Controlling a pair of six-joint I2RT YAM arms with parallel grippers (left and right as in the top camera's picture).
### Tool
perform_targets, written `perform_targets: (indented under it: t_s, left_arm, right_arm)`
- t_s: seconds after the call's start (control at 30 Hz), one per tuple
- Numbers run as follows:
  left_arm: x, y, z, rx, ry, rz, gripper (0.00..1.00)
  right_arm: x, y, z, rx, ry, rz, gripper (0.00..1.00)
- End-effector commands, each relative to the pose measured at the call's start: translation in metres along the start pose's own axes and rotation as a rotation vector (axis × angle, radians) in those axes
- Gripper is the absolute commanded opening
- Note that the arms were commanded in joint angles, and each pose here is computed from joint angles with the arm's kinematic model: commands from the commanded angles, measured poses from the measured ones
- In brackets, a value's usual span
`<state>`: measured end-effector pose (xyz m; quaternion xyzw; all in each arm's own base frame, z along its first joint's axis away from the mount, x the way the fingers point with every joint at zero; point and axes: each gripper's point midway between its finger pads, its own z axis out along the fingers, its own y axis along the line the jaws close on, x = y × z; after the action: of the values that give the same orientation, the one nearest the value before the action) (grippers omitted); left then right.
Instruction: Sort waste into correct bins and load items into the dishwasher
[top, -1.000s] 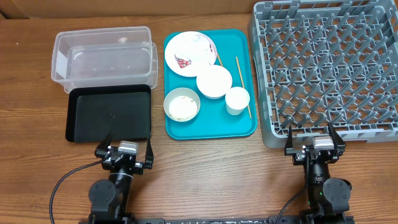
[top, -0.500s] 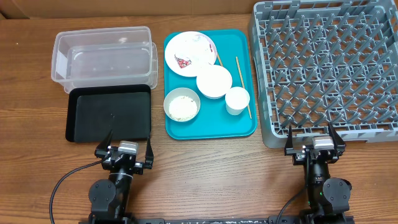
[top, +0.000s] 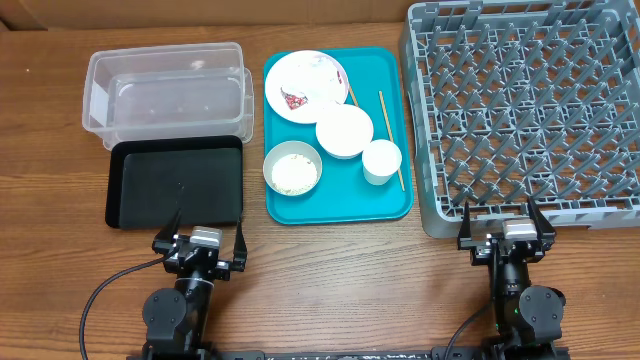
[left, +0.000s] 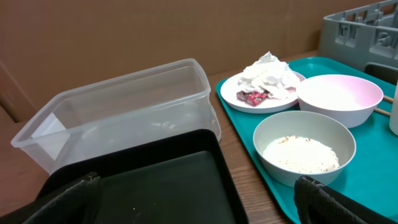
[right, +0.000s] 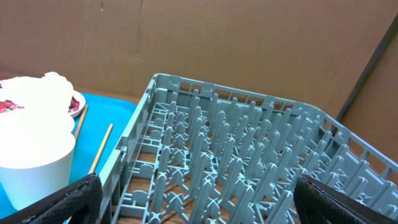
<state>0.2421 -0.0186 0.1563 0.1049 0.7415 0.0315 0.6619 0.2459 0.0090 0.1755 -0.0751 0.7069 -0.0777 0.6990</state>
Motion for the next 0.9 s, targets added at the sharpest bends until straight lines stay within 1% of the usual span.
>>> perform_targets:
  t_s: [0.0,0.23,0.33,0.43,0.6,0.87]
  left_arm:
    - [0.002,0.003,0.000,-0.016,-0.001,0.017,1.00]
    - [0.002,0.002,0.000,-0.009,-0.005,-0.066,1.00]
    - [0.001,0.001,0.000,-0.004,-0.008,-0.090,1.00]
    - [-0.002,-0.006,0.000,0.039,-0.020,-0.098,1.00]
    - [-0.029,-0.005,-0.003,0.047,-0.118,-0.089,1.00]
    - [-0.066,0.002,-0.015,0.034,-0.198,-0.080,1.00]
  right_arm:
    - [0.002,0.002,0.000,-0.005,-0.003,0.001,1.00]
    - [-0.001,0.001,0.000,-0.004,-0.013,0.012,1.00]
    - [-0.005,0.000,0.000,0.000,-0.030,0.058,1.00]
    - [-0.010,0.003,0.000,-0.022,-0.053,0.082,1.00]
    - [-0.024,0.007,-0.002,-0.057,-0.086,0.084,1.00]
    - [-0.077,-0.006,-0.015,-0.041,-0.197,0.095,1.00]
